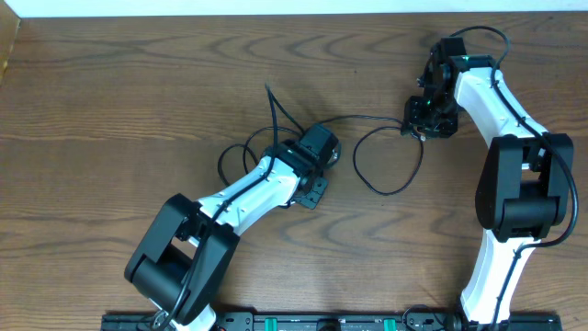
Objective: Untangle cables
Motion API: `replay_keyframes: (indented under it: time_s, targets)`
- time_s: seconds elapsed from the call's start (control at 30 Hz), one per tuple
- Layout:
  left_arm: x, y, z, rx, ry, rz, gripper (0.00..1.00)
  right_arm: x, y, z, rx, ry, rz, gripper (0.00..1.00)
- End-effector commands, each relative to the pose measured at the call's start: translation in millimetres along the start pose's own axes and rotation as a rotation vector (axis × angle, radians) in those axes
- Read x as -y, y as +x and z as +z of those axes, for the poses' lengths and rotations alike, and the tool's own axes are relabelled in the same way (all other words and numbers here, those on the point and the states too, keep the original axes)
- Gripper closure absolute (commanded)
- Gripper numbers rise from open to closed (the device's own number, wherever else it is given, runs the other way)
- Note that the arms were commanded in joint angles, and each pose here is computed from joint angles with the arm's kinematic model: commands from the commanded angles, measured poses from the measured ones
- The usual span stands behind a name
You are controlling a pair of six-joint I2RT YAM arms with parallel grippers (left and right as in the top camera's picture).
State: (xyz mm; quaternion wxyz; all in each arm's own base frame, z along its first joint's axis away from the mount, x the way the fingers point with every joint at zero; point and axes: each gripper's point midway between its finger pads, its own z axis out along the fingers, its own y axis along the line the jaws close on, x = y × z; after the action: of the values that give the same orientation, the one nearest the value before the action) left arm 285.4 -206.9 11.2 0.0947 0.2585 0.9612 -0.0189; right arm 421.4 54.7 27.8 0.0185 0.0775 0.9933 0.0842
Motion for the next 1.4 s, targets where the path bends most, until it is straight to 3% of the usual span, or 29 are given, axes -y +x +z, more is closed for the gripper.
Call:
replay_keyframes:
  time_s: [0.0,0.03,0.1,0.17,0.37,0.43,0.57,0.67,0.73,0.8,1.03,1.27,1.37]
  targets:
    - [-0.7,6.4,10.8,-0.034,-0.016,0.014,0.71,-1.9,2.0,0.2,-0.004,-0.005,0.004,0.45]
    - [-0.8,6.2,10.7,-0.033,-0.016,0.013,0.73,-1.9,2.0,0.2,-0.004,-0.005,0.004,0.45]
    - [0.0,6.1,10.6,-0.033,-0.015,0.015,0.87,-1.9,2.0,0.2,-0.004,-0.005,0.004,0.45]
    - [0.3,4.8,9.1,-0.029,-0.015,0.017,0.92,-1.6,2.0,0.1,-0.005,-0.005,0.004,0.45]
    - [1.0,-13.3,-21.4,0.062,-0.005,0.013,0.93,-2.8,3.1,0.2,-0.009,-0.011,0.004,0.43]
    - [1.2,-28.2,-50.3,0.153,0.007,-0.018,0.93,-16.5,6.1,-0.6,-0.026,-0.092,-0.038,0.40]
    - [-5.8,-42.5,-98.2,0.293,0.020,-0.049,0.92,-68.1,15.7,-15.5,-0.052,-0.422,-0.186,0.33]
    - [-21.1,-48.4,-134.0,0.396,0.018,-0.093,0.92,-97.7,19.3,-32.5,-0.061,-0.621,-0.200,0.34]
    - [-41.2,-53.2,-162.9,0.489,0.015,-0.177,0.93,-134.0,26.8,-55.5,-0.077,-0.836,-0.232,0.38]
    - [-58.7,-57.3,-186.8,0.573,0.027,-0.292,0.92,-154.4,35.2,-62.2,-0.093,-0.904,-0.270,0.39]
    - [-98.7,-58.4,-230.6,0.730,0.061,-0.578,0.92,-209.2,62.4,-57.9,-0.165,-0.923,-0.314,0.40]
    - [-93.6,-59.7,-229.6,0.713,0.156,-0.541,0.92,-269.7,98.0,-50.3,-0.170,-0.929,-0.471,0.43]
    - [-107.4,-51.7,-224.4,0.685,0.144,-0.616,0.92,-291.0,111.1,-44.2,-0.140,-0.910,-0.553,0.46]
